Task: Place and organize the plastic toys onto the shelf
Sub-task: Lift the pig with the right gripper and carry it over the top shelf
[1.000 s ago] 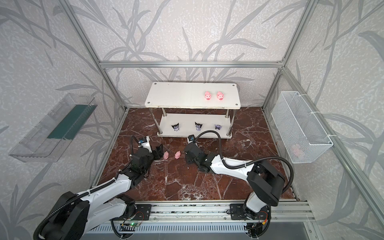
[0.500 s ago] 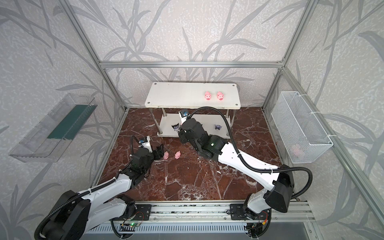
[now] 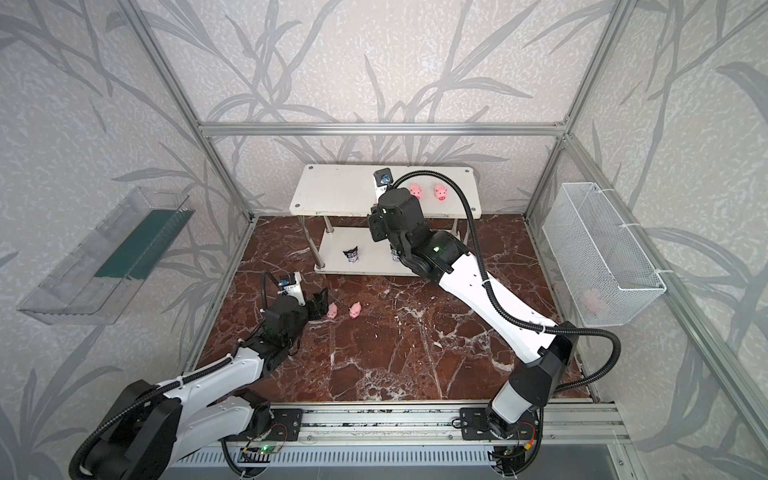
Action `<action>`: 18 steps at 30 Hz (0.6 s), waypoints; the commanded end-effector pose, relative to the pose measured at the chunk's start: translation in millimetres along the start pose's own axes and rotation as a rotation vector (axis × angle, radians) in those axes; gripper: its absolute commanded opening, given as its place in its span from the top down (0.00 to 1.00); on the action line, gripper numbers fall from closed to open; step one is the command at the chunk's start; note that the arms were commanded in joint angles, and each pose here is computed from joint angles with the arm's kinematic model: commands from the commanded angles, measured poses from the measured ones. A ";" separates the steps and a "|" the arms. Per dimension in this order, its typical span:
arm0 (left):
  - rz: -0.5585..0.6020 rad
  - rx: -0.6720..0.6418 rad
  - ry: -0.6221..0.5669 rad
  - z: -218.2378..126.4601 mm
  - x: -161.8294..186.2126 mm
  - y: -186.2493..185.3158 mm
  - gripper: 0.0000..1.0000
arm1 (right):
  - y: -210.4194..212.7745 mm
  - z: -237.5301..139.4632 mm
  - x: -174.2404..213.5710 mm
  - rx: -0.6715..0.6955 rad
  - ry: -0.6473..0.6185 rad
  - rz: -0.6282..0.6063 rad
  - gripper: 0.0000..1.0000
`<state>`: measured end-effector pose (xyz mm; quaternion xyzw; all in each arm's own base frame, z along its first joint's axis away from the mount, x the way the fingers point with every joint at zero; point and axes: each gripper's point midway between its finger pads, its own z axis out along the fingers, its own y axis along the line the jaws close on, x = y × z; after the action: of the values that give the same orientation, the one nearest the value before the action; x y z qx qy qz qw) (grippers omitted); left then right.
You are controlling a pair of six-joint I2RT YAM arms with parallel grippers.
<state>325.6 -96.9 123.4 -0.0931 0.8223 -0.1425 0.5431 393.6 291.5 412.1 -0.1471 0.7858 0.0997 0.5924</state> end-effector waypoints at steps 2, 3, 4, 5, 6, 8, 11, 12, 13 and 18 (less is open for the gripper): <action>-0.008 0.004 -0.004 2.2 -0.1 -0.1 0.26 | -11.2 14.1 -1.0 0.012 0.027 0.009 0.69; -0.009 0.006 -0.005 2.7 -0.5 -0.8 0.26 | -14.4 18.6 -0.6 0.015 0.033 0.020 0.69; -0.009 0.003 -0.002 3.3 0.6 -0.1 0.26 | -16.9 21.2 -1.6 0.015 0.034 0.029 0.69; -0.009 0.006 -0.002 3.4 0.2 -1.0 0.26 | -19.6 22.4 -3.3 0.019 0.030 0.036 0.69; -0.009 0.004 0.000 3.7 0.9 -0.4 0.26 | -23.1 22.1 -6.7 0.023 0.023 0.048 0.70; -0.009 0.005 -0.001 3.7 0.5 -0.6 0.26 | -25.0 35.7 1.7 0.027 0.047 0.054 0.70; -0.005 0.002 0.000 4.2 1.0 -0.2 0.26 | -29.4 43.1 3.1 0.039 0.057 0.064 0.70; -0.005 0.000 0.001 4.8 0.8 0.0 0.26 | -30.7 44.9 3.1 0.040 0.057 0.066 0.70; -0.005 -0.001 0.002 5.1 1.4 0.3 0.26 | -31.3 46.2 3.3 0.042 0.057 0.067 0.69; -0.008 0.001 0.006 7.9 3.0 -0.2 0.26 | -34.5 53.9 3.5 0.046 0.063 0.077 0.70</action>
<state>327.4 -98.7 113.2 -0.0904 0.8296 -0.1395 0.5330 451.4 276.7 383.3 -0.1129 0.8155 0.0889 0.5606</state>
